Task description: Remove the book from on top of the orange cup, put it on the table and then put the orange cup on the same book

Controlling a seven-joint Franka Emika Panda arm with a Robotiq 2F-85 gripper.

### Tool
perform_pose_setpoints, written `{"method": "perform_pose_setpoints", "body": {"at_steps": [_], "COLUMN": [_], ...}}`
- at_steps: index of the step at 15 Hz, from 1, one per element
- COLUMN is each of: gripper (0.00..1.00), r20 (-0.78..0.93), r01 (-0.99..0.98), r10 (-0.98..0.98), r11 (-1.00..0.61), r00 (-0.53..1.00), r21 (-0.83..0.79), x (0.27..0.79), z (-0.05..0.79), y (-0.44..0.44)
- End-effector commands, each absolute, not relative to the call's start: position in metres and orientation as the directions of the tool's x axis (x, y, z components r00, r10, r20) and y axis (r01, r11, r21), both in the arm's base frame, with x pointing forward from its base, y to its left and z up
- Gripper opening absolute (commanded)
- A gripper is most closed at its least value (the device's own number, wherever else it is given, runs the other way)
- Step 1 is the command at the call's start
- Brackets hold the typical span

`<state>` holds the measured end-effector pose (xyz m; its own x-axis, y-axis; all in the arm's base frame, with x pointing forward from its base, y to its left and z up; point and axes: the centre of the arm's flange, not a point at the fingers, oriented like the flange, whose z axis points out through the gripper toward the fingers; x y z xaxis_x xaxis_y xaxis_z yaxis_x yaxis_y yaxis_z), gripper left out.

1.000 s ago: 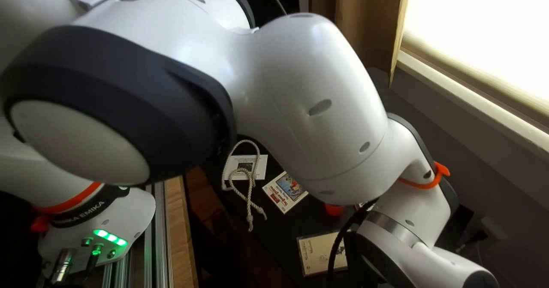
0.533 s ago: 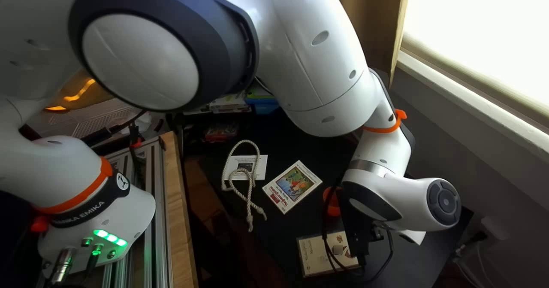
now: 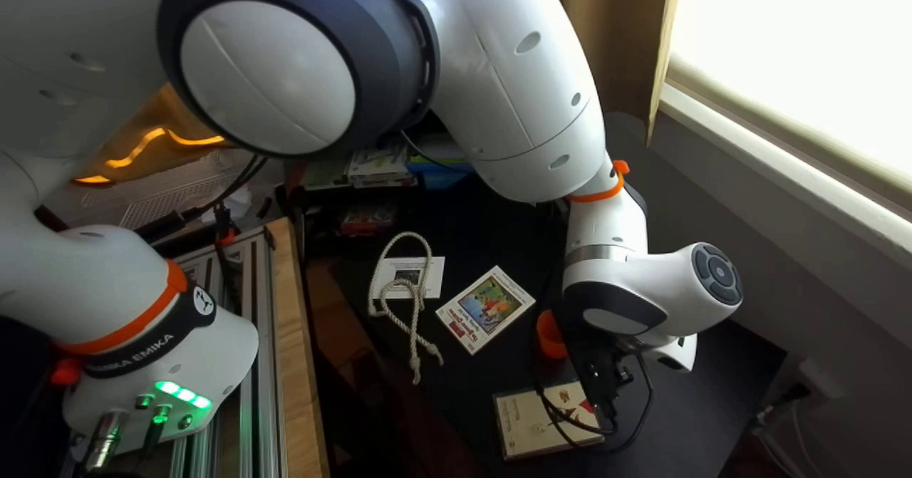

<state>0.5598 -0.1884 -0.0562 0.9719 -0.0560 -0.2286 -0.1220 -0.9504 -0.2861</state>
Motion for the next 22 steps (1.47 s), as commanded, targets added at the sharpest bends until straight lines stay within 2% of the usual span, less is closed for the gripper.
{"method": "perform_pose_setpoints", "body": {"at_steps": [1, 8, 9, 10, 13, 14, 20, 21, 22], "gripper": [1.00, 1.00, 0.97, 0.79, 0.63, 0.53, 0.08, 0.02, 0.00], "r20": [-0.196, -0.108, -0.108, -0.113, -0.130, -0.133, -0.133, -0.134, -0.134], "r01": [-0.090, -0.061, -0.055, -0.052, -0.039, -0.038, -0.033, -0.029, -0.029], "r10": [-0.039, -0.033, -0.026, -0.021, -0.004, -0.001, 0.005, 0.008, 0.009], "r11": [-0.961, -0.961, -0.960, -0.960, -0.961, -0.962, -0.961, -0.962, -0.959], "r00": [0.980, 0.994, 0.994, 0.993, 0.991, 0.991, 0.991, 0.991, 0.991], "r21": [-0.261, -0.269, -0.273, -0.276, -0.273, -0.271, -0.274, -0.273, -0.280], "x": [0.549, 0.555, 0.555, 0.554, 0.551, 0.549, 0.546, 0.546, 0.545], "z": [-0.064, -0.081, -0.083, -0.085, -0.090, -0.091, -0.087, -0.086, -0.084], "y": [-0.184, -0.166, -0.164, -0.162, -0.163, -0.164, -0.169, -0.169, -0.170]}}
